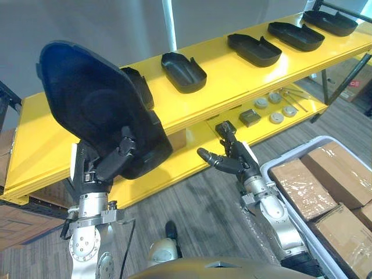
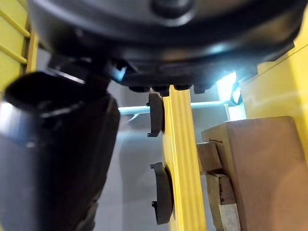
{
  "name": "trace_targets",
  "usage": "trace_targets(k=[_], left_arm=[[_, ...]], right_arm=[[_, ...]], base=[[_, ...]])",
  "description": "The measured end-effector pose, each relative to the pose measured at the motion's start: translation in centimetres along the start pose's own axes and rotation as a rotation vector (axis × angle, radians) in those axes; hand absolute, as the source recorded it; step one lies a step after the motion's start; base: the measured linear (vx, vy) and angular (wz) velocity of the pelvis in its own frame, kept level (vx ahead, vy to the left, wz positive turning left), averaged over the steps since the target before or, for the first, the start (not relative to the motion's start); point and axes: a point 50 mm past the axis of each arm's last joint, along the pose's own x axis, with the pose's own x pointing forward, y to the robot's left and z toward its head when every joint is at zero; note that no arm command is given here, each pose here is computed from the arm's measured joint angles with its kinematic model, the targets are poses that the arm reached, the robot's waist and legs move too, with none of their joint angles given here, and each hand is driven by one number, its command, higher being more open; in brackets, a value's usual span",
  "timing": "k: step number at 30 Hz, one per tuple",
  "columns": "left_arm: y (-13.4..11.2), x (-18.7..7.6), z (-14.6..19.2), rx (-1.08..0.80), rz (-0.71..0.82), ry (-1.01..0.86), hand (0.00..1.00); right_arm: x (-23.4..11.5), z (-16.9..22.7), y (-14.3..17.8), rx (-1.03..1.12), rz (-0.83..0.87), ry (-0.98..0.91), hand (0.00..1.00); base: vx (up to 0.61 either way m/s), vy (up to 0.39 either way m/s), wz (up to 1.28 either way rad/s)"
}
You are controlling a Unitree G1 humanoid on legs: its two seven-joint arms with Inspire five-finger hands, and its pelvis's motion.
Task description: Walk over and take three plastic housings, then place them on the shelf
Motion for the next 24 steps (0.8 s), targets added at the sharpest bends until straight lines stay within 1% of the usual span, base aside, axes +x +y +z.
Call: trace_targets(k=[5,9,11,15,17,19,23,24], left_arm=[[-0.4,0.1,0.0,0.022,-0.064,0.01,0.0],[0.4,0.2,0.5,0.093,-0.045,-0.005,0.0],[1.4,0.7,1.9,0.151,-0.033,-0.056,0.0],[1.7,1.6,3.5,0.184,-0.018,-0.163,0.0],[2.6,1.8,4.9,0.232,0.044,-0.239,0.0],[3.0,2.4,5.4,0.223,0.103,-0.285,0.0],[2.8,3.9,6.0,0.202,0.124,-0.357,0.0],[2.8,4.3,5.9,0.201,0.126,-0.359,0.0]], right_arm=[[-0.2,0.2,0.1,0.006,-0.028,-0.036,1.0],[0.2,2.2,0.4,0.012,-0.1,-0.172,1.0],[0.6,3.9,0.4,0.001,-0.179,-0.283,1.0],[1.1,5.3,-1.0,-0.009,-0.289,-0.358,1.0],[1.6,6.2,-1.1,0.003,-0.309,-0.408,1.0],[1.9,7.0,-1.1,-0.005,-0.297,-0.461,1.0],[2.0,9.2,-1.9,-0.139,-0.306,-0.601,1.0],[1.6,10.4,-2.4,-0.182,-0.315,-0.66,1.0]], base=[[-0.05,0.008,0.04],[0.02,0.038,0.23],[0.13,0.043,0.37],[0.17,0.085,0.64],[0.24,0.04,0.27],[0.21,-0.029,0.34],[0.17,-0.089,0.81],[0.18,-0.222,1.04]])
